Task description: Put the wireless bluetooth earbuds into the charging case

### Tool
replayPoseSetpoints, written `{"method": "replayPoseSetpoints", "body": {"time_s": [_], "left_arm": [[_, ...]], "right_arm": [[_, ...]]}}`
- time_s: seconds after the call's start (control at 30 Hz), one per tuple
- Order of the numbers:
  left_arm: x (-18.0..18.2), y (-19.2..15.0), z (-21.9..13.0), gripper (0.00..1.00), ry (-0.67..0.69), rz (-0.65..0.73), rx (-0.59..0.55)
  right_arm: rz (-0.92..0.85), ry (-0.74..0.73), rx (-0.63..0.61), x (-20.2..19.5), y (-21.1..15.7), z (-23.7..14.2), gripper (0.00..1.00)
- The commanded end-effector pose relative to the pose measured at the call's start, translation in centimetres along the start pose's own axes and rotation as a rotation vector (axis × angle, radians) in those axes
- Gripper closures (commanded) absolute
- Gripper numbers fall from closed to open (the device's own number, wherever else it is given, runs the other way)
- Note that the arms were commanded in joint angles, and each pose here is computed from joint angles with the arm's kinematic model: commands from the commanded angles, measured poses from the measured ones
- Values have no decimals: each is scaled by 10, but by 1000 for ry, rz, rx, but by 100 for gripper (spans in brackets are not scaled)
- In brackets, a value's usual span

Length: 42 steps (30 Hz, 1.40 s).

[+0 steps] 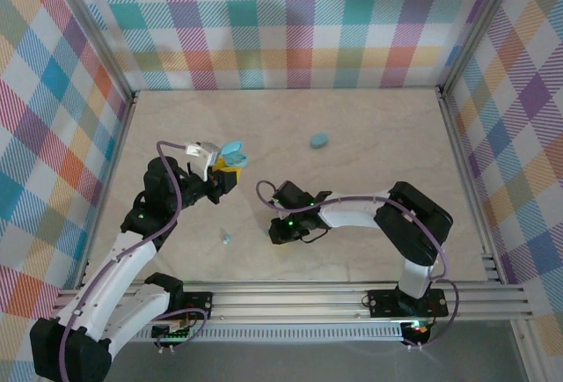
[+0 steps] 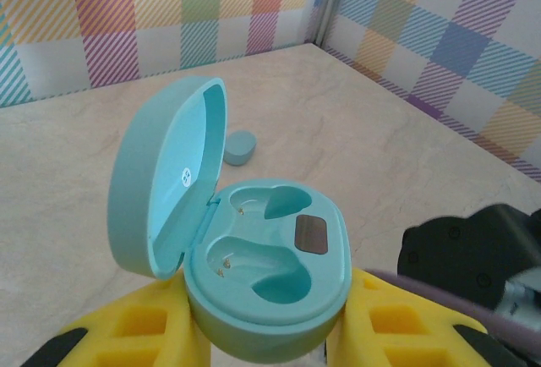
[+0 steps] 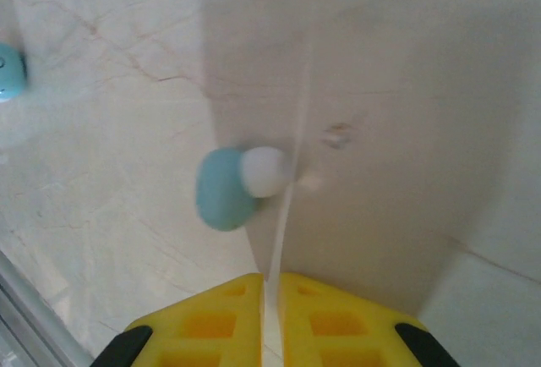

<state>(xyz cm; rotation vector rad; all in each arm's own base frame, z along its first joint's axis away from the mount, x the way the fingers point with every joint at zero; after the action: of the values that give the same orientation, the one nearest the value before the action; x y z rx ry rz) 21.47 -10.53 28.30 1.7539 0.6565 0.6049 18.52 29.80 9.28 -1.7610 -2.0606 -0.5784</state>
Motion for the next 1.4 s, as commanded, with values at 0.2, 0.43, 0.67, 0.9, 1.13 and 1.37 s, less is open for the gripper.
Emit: {"method": "replayPoseSetpoints", "body": {"time_s": [0.2, 0.43, 0.67, 0.9, 1.13, 1.37], "left_arm": [[2, 1, -2, 96, 11, 8, -8], [3, 2, -3, 96, 22, 13, -5], [3, 4, -6, 96, 38, 19, 6], [2, 3, -15, 96, 76, 36, 12], [2, 2, -16, 96, 80, 34, 15], [2, 0, -15, 96, 86, 33, 21]], "right_arm": [[61, 0, -77, -12, 25, -25, 85], [178, 71, -28, -1, 6, -22, 74], [157, -30, -73, 23, -1, -17, 71], [114, -29, -50, 39, 2, -8, 80], [103, 9, -7, 47, 4, 9, 82], [94, 2, 29, 48, 7, 22, 82]]}}
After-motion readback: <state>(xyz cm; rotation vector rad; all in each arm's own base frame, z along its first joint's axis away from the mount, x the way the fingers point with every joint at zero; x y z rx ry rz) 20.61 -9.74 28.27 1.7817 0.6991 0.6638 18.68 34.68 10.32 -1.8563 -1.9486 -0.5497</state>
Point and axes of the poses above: each hand's point on the last joint's axis, 136 mm out from that joint toward the fingers, its own z axis out along the fingers, its own x axis along the line the jaws close on, y = z × x, the point moved 9 cm from there along -z, back along the fingers, and after that the axes turned 15 degrees about z, right-handed, at the moved point
